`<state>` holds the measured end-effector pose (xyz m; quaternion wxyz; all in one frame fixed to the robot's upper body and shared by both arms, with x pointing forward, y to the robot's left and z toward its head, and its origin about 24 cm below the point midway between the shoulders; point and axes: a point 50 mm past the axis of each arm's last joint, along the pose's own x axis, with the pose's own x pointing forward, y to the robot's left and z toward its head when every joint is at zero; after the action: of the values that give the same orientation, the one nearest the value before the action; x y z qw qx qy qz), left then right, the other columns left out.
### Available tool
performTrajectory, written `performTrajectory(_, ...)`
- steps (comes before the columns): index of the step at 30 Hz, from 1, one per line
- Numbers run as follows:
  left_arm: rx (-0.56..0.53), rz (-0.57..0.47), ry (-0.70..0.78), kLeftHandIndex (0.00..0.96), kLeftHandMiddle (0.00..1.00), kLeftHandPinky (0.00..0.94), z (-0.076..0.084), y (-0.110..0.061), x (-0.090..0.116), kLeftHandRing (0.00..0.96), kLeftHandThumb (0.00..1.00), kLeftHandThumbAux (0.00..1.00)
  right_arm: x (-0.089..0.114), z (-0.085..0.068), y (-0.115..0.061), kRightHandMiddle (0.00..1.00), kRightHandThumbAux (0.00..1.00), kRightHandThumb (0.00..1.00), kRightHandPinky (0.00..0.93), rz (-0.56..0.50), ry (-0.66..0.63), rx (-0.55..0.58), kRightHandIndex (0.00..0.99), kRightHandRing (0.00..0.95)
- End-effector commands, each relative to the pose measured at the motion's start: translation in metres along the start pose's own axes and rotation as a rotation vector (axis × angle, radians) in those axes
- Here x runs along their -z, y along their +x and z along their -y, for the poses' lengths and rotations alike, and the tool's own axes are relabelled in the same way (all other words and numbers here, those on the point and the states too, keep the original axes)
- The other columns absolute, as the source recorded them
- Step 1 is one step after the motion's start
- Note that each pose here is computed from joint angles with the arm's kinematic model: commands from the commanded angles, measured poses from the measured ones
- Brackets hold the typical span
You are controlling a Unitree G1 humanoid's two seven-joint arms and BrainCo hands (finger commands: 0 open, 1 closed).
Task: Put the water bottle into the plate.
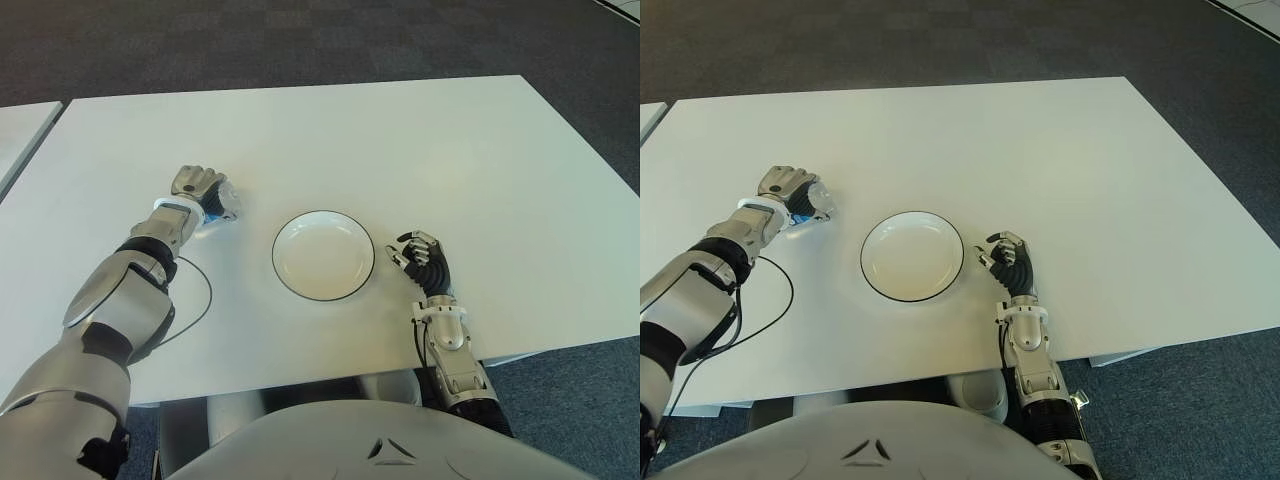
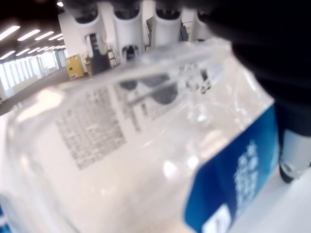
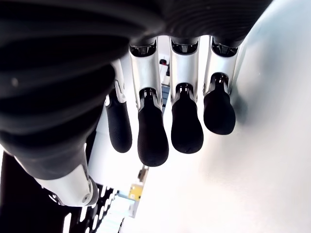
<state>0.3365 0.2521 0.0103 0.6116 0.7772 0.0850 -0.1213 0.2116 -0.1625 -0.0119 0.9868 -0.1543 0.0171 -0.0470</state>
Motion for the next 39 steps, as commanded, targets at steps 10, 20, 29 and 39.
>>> performTrajectory(10,0.184,0.002,-0.063,0.403,0.557,0.888,0.039,-0.015,-0.005,0.869,0.852,0.667,0.003,0.0,-0.001,0.717,0.731,0.705,0.706,-0.016,0.0,0.006,0.436,0.711)
performTrajectory(20,0.145,-0.001,-0.136,0.403,0.556,0.882,0.033,-0.013,-0.004,0.871,0.853,0.667,0.002,-0.001,0.0,0.722,0.731,0.704,0.717,-0.014,0.005,0.007,0.435,0.716)
performTrajectory(29,0.064,-0.011,-0.211,0.401,0.555,0.866,0.008,-0.003,-0.001,0.862,0.852,0.667,0.002,-0.002,0.001,0.725,0.73,0.705,0.718,-0.018,0.005,0.007,0.436,0.72)
performTrajectory(39,-0.067,0.024,-0.323,0.398,0.549,0.858,-0.022,0.006,-0.003,0.856,0.851,0.669,0.001,-0.003,0.002,0.73,0.73,0.704,0.727,-0.013,0.004,0.004,0.436,0.726)
